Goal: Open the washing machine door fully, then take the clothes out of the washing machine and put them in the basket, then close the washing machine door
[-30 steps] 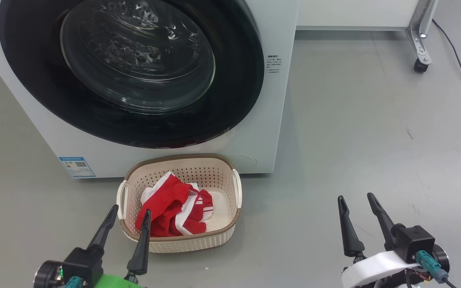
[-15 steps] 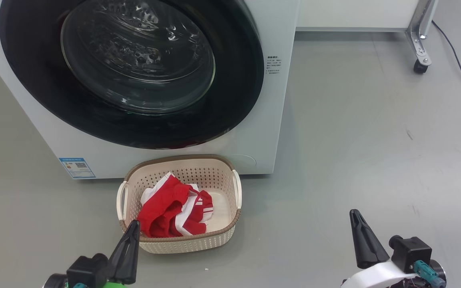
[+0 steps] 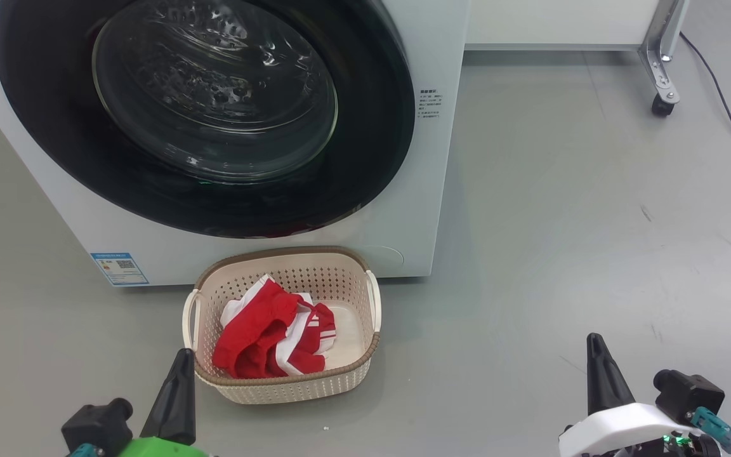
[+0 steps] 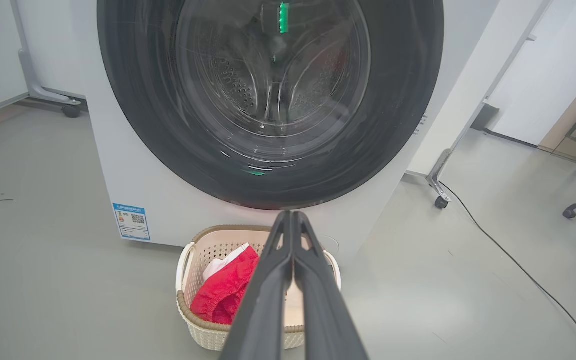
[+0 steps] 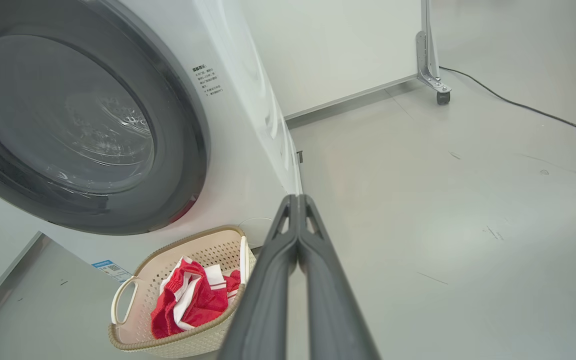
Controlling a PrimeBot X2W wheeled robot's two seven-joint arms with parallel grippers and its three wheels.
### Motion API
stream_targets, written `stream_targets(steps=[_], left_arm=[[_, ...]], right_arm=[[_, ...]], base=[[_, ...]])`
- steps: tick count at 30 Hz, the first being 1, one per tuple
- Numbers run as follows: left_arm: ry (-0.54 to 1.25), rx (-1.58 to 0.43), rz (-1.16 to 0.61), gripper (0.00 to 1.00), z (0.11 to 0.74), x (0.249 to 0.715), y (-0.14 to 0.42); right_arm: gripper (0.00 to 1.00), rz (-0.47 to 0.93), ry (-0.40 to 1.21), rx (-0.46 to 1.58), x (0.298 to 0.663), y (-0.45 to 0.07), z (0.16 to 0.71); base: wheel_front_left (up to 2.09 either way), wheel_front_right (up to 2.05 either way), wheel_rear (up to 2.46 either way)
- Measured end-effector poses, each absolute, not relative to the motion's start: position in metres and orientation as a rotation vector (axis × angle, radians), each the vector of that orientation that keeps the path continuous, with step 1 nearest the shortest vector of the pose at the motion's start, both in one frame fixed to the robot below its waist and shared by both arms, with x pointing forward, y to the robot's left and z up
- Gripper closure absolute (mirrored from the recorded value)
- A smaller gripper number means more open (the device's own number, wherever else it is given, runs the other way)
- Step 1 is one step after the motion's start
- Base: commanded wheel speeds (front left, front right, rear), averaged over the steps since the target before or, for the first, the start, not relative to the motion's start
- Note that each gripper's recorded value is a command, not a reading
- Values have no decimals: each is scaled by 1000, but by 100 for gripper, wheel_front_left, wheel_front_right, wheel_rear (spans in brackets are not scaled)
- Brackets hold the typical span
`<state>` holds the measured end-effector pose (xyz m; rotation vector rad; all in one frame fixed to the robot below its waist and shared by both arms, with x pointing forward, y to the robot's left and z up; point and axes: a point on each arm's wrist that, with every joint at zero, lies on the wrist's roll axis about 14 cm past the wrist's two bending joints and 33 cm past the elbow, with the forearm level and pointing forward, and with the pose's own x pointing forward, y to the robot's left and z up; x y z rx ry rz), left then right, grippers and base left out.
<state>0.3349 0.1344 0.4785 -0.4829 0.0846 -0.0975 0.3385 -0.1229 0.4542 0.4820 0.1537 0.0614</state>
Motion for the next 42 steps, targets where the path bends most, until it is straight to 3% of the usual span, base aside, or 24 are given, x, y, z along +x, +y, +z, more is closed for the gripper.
stream_targets(steps=[42], left_arm=[[155, -1028, 22, 100, 467, 351, 163]], right_arm=[[100, -78, 190, 1032, 355, -164, 454]], base=[[0, 0, 0]])
